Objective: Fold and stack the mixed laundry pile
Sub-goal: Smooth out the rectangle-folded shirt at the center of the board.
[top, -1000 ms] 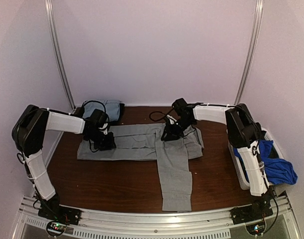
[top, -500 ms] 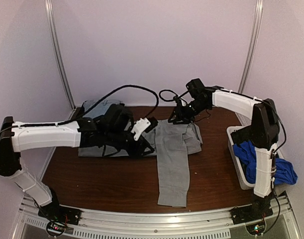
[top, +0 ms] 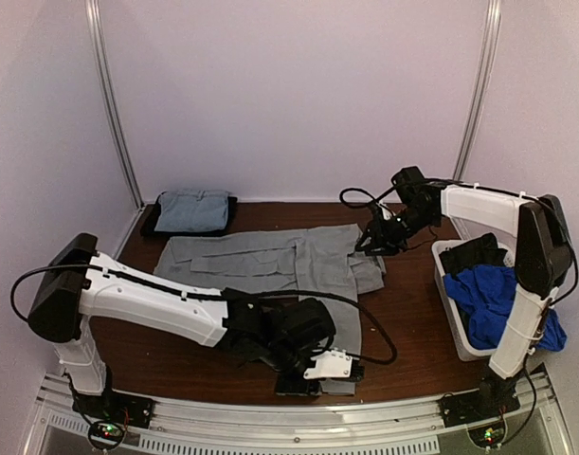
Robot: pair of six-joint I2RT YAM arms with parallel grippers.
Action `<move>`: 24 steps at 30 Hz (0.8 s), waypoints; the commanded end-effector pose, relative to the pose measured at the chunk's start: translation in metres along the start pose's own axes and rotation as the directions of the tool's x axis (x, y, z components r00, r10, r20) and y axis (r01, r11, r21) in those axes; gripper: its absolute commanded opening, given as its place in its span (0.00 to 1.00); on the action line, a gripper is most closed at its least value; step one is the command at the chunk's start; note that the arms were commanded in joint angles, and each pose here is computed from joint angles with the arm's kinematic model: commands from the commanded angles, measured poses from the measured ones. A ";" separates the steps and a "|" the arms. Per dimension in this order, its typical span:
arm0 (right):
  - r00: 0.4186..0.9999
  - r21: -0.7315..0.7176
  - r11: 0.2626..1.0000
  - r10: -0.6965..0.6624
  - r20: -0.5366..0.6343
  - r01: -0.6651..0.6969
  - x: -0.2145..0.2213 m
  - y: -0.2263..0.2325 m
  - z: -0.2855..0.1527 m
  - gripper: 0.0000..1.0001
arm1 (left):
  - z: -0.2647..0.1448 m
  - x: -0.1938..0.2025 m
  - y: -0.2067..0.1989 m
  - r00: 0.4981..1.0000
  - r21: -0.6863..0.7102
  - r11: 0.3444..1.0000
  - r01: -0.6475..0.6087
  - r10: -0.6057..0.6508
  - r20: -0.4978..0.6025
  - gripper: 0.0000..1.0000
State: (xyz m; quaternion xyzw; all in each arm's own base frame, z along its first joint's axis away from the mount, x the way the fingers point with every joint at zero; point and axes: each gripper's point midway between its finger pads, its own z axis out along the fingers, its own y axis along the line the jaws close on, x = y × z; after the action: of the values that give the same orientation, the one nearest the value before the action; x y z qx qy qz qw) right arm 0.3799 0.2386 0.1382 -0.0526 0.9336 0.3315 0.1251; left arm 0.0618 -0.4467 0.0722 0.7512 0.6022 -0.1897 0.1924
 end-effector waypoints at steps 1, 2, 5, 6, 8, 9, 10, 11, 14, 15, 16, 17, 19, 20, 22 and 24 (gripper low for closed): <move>0.997 -0.005 1.000 -0.026 0.072 0.026 -0.006 0.008 -0.018 0.36 | 0.012 -0.013 0.005 0.997 0.016 0.997 -0.073 0.074 -0.022 0.31; 0.997 -0.008 1.000 -0.022 0.073 0.022 -0.005 0.008 -0.018 0.36 | 0.016 -0.013 0.006 0.997 0.021 0.997 -0.072 0.073 -0.031 0.31; 0.997 -0.015 1.000 -0.014 0.077 0.015 -0.003 0.008 -0.018 0.36 | 0.030 -0.008 0.007 0.996 0.029 0.997 -0.065 0.066 -0.057 0.34; 0.997 -0.015 1.000 -0.012 0.077 0.013 -0.003 0.007 -0.018 0.36 | 0.034 -0.005 0.007 0.996 0.027 0.998 -0.058 0.059 -0.070 0.36; 0.997 -0.014 1.000 -0.012 0.078 0.013 -0.003 0.007 -0.017 0.36 | 0.043 0.002 0.009 0.994 0.022 0.998 -0.050 0.052 -0.096 0.39; 0.997 -0.013 1.000 -0.013 0.077 0.014 -0.003 0.007 -0.017 0.36 | 0.047 0.006 0.010 0.993 0.018 0.999 -0.047 0.049 -0.111 0.40; 0.997 -0.010 1.000 -0.014 0.077 0.014 -0.003 0.006 -0.017 0.36 | 0.051 0.009 0.009 0.992 0.021 0.999 -0.048 0.050 -0.120 0.41; 0.997 -0.009 1.000 -0.014 0.077 0.015 -0.003 0.006 -0.018 0.36 | 0.054 0.011 0.009 0.991 0.023 0.999 -0.047 0.050 -0.126 0.42; 0.997 -0.006 1.000 -0.013 0.075 0.013 -0.003 0.004 -0.016 0.36 | 0.067 0.023 0.009 0.986 0.024 0.999 -0.044 0.047 -0.161 0.41; 0.997 -0.004 1.000 -0.012 0.073 0.012 -0.003 0.003 -0.016 0.36 | 0.071 0.028 0.009 0.983 0.027 0.999 -0.039 0.043 -0.176 0.38; 0.997 -0.003 1.000 -0.014 0.074 0.014 -0.003 0.004 -0.016 0.36 | 0.074 0.030 0.009 0.982 0.030 0.999 -0.038 0.043 -0.185 0.35; 0.997 -0.001 1.000 -0.012 0.071 0.012 -0.003 0.003 -0.016 0.36 | 0.075 0.032 0.007 0.981 0.037 0.999 -0.035 0.041 -0.190 0.30; 0.997 0.000 1.000 -0.015 0.070 0.015 -0.004 0.002 -0.016 0.36 | 0.073 0.031 0.007 0.981 0.041 0.999 -0.029 0.036 -0.193 0.19; 0.997 0.000 1.000 -0.017 0.072 0.017 -0.005 0.003 -0.018 0.36 | 0.071 0.030 0.008 0.981 0.040 0.999 -0.022 0.029 -0.192 0.13; 0.997 -0.001 1.000 -0.018 0.072 0.018 -0.007 0.003 -0.018 0.36 | 0.063 0.021 0.012 0.987 0.045 0.999 -0.001 0.008 -0.162 0.00; 0.997 -0.004 1.000 -0.020 0.070 0.020 -0.009 0.004 -0.018 0.36 | 0.049 0.006 0.022 0.994 0.038 0.999 0.029 -0.025 -0.107 0.00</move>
State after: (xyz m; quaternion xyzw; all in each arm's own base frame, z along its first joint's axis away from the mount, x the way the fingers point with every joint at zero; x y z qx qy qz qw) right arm 0.3762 0.2330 0.1455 -0.0453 0.9298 0.3357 0.1441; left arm 0.0726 -0.4723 0.0164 0.7720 0.5999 -0.1476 0.1493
